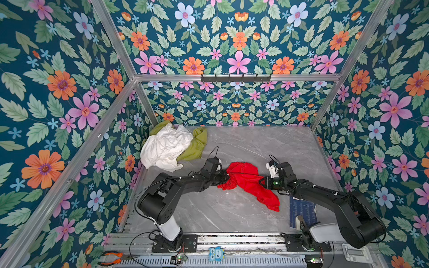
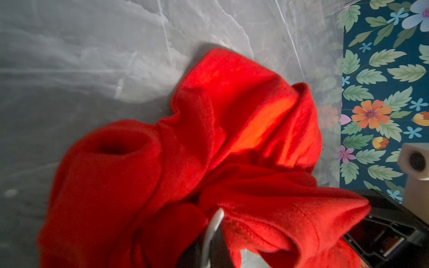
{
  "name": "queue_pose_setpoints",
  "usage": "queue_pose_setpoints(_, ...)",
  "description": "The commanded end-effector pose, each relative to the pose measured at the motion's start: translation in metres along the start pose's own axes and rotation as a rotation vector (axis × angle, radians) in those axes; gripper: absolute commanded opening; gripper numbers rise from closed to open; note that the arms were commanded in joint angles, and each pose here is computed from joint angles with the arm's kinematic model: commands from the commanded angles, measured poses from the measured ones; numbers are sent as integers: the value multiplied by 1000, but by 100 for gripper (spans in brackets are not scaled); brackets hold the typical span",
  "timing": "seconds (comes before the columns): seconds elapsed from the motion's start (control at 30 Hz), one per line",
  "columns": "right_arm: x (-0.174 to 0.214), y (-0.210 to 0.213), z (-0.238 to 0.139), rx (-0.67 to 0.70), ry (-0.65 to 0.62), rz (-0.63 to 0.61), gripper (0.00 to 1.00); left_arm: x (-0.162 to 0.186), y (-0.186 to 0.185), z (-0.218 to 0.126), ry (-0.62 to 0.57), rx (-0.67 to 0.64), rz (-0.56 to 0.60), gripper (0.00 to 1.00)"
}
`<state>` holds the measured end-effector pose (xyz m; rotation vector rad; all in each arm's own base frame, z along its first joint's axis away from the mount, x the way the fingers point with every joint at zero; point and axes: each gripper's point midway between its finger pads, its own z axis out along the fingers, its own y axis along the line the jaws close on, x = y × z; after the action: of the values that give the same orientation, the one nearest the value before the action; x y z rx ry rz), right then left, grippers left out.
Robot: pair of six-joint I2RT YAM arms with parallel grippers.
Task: Pick out a specific cloth from the pile
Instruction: 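Lower the red shirt onto the open table with both grippers, then open both grippers to release the red shirt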
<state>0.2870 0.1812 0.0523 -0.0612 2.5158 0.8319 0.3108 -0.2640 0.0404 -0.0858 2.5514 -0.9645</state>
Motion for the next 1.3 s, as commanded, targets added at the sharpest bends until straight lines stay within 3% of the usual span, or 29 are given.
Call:
queue_pose_setpoints(0.0, -4, -4, 1, 18, -22, -6, 27, -1, 9, -1, -19, -33, -5, 0)
queue_pose_setpoints(0.2, -3, -1, -7, 15, -31, -20, 36, -5, 1, -8, -41, -15, 15, 1)
queue_pose_setpoints(0.53, -10, 15, -33, -5, -71, -48, 49, -12, -28, -24, -67, 62, 54, 13)
queue_pose_setpoints(0.63, -10, 20, -43, -7, -74, -58, 55, -10, -35, -32, -69, 79, 69, 24)
queue_pose_setpoints(0.83, -14, 26, -68, 17, -97, -102, 69, -13, -36, -50, -115, 65, 98, 58)
queue_pose_setpoints(1.03, -33, 33, -91, 67, -163, -163, 72, -25, -42, -72, -180, 39, 145, 93)
queue_pose_setpoints(1.1, -40, 37, -99, 68, -195, -176, 71, -31, -44, -79, -203, 19, 169, 99)
queue_pose_setpoints(1.27, -52, 41, -124, 118, -251, -230, 76, -42, -54, -93, -220, -6, 227, 100)
